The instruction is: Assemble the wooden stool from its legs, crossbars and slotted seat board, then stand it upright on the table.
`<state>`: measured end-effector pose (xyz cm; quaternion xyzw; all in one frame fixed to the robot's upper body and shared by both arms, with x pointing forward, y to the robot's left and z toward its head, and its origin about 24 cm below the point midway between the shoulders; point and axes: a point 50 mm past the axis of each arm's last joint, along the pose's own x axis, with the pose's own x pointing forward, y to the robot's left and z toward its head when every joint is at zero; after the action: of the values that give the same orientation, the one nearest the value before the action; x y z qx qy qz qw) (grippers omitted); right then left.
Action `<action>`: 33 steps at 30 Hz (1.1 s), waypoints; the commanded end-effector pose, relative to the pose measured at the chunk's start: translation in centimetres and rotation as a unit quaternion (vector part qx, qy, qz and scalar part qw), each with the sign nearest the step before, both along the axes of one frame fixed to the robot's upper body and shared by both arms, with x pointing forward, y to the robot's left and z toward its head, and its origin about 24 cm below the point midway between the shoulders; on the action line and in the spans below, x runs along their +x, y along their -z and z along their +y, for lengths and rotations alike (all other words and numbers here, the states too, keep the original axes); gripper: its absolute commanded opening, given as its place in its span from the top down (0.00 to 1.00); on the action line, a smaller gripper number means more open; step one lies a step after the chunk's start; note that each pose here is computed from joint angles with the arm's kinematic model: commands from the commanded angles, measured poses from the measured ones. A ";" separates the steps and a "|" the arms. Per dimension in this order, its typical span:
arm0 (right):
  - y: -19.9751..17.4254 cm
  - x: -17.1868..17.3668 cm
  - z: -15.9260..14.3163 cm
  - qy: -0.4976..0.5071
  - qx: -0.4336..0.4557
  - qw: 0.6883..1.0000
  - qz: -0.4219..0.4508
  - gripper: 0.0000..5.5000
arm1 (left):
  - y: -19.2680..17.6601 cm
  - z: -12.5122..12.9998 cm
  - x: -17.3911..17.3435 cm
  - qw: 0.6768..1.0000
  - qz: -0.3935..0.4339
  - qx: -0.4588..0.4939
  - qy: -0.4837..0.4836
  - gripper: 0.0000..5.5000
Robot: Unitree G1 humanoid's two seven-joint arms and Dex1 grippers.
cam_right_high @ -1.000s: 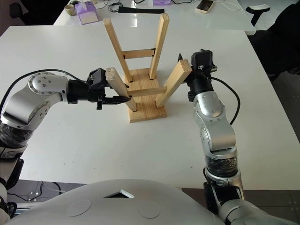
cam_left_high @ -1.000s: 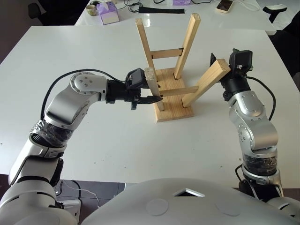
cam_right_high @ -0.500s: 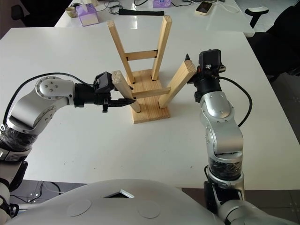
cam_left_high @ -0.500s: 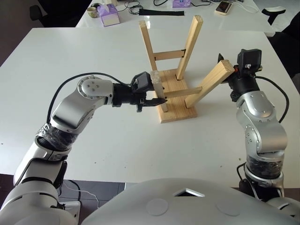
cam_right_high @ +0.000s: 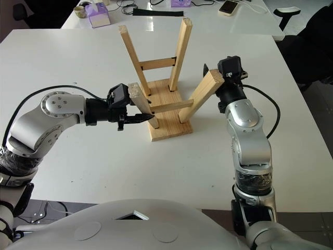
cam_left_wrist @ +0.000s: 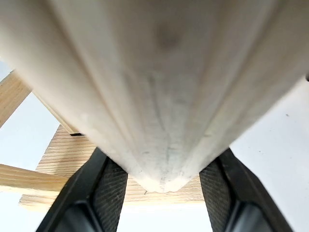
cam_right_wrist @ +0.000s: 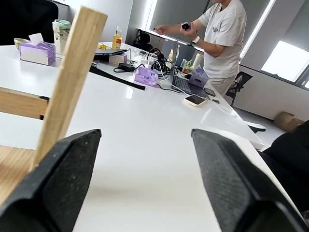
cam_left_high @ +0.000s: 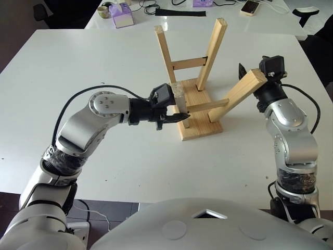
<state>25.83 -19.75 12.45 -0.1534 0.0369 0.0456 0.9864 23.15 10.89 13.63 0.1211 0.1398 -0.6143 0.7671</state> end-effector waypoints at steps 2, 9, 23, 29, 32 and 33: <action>0.8 -0.6 -1.7 0.005 -0.012 1.000 0.004 0.37 | 1.5 0.6 -0.3 0.998 0.049 0.020 -0.021 0.46; 3.0 -4.2 -5.9 -0.023 -0.113 0.988 0.098 0.37 | 1.5 4.2 -0.2 0.999 0.028 0.030 -0.009 0.43; 5.1 -12.3 -1.4 -0.386 -0.108 0.865 0.303 0.37 | 4.4 5.4 4.2 0.993 -0.098 0.051 -0.028 0.43; 7.1 -11.6 0.4 -0.410 -0.100 0.851 0.313 0.37 | 5.4 1.1 3.0 0.992 -0.120 0.025 0.040 0.43; 7.6 -10.2 0.3 -0.393 -0.111 0.861 0.303 0.37 | 5.5 -0.1 1.6 0.991 -0.115 0.010 0.070 0.43; 7.7 -9.5 0.2 -0.383 -0.114 0.867 0.297 0.37 | 5.6 -0.5 1.0 0.990 -0.113 0.006 0.080 0.43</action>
<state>15.04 -19.20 5.11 -0.2308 0.2724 0.4837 0.7991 25.43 11.37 8.32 0.2103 0.0484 -0.6320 0.7443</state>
